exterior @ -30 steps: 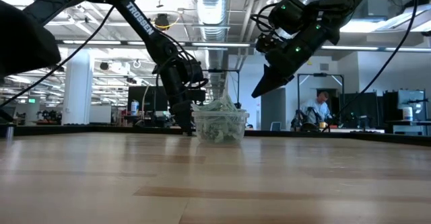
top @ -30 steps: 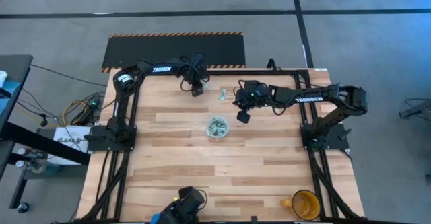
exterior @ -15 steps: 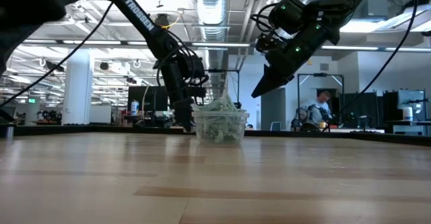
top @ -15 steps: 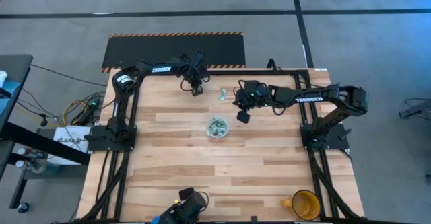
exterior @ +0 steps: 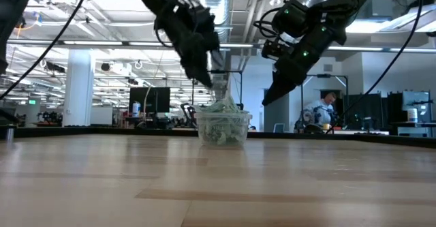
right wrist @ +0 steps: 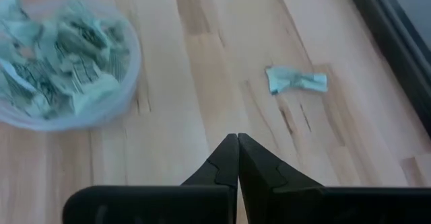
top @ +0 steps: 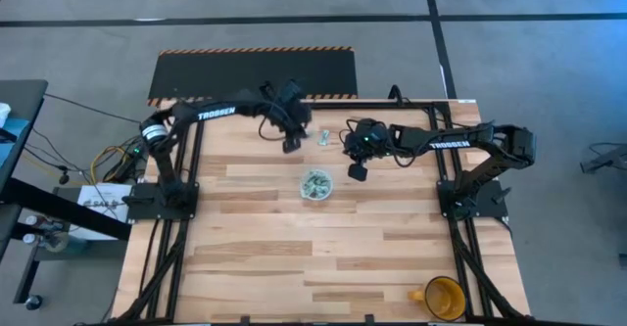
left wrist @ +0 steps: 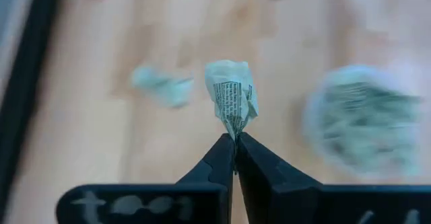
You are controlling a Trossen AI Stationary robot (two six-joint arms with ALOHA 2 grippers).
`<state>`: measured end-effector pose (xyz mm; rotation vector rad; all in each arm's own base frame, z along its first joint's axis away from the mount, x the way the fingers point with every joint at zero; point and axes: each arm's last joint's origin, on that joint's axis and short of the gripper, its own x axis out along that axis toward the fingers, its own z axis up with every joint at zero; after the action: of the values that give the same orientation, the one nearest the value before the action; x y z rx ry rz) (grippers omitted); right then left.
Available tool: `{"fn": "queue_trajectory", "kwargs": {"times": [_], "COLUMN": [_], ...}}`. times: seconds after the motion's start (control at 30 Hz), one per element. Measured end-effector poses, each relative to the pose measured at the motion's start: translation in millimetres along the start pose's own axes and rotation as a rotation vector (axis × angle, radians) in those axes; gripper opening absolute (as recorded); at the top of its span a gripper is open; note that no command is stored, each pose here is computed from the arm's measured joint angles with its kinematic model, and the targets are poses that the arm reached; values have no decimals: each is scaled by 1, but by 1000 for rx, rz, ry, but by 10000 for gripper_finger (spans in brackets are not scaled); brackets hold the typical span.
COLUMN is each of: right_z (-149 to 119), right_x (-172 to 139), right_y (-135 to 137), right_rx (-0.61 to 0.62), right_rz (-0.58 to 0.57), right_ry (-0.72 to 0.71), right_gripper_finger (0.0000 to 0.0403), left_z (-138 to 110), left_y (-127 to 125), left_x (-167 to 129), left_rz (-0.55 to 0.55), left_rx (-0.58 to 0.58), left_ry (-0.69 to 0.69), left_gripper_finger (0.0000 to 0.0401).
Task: Pick and place Stevia / Truvia into bins
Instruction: Put the green stevia packet into the transparent container
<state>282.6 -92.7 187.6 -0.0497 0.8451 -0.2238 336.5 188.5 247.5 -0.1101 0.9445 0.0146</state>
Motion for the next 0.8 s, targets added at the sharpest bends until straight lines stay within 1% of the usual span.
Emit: {"fn": "queue_trajectory", "kwargs": {"times": [0.13, 0.27, 0.37, 0.57, 0.7, 0.8], "right_z": [-2, -4, -5, -20, -31, -30], "right_x": [0, 0, 0, 6, 8, 8], "right_y": [0, 1, 1, 0, -3, -5], "right_rx": [4, 4, 5, 9, 30, 35], "right_rz": [3, 6, 7, -3, -10, -18], "right_ry": [20, 38, 43, 38, 65, 38], "right_gripper_finger": [0, 0, 0, 0, 0, 0], "left_z": [11, 7, 5, 9, 9, 9], "left_y": [-44, -84, -105, -131, -139, -140], "left_x": [11, 30, 37, 41, 42, 42], "left_rz": [-75, -56, -44, -68, -53, -52], "left_rx": [66, 151, 184, 204, 190, 180], "left_ry": [20, 87, 113, 99, 105, 105], "left_gripper_finger": [0, 0, 0, 0, 0, 0]}}
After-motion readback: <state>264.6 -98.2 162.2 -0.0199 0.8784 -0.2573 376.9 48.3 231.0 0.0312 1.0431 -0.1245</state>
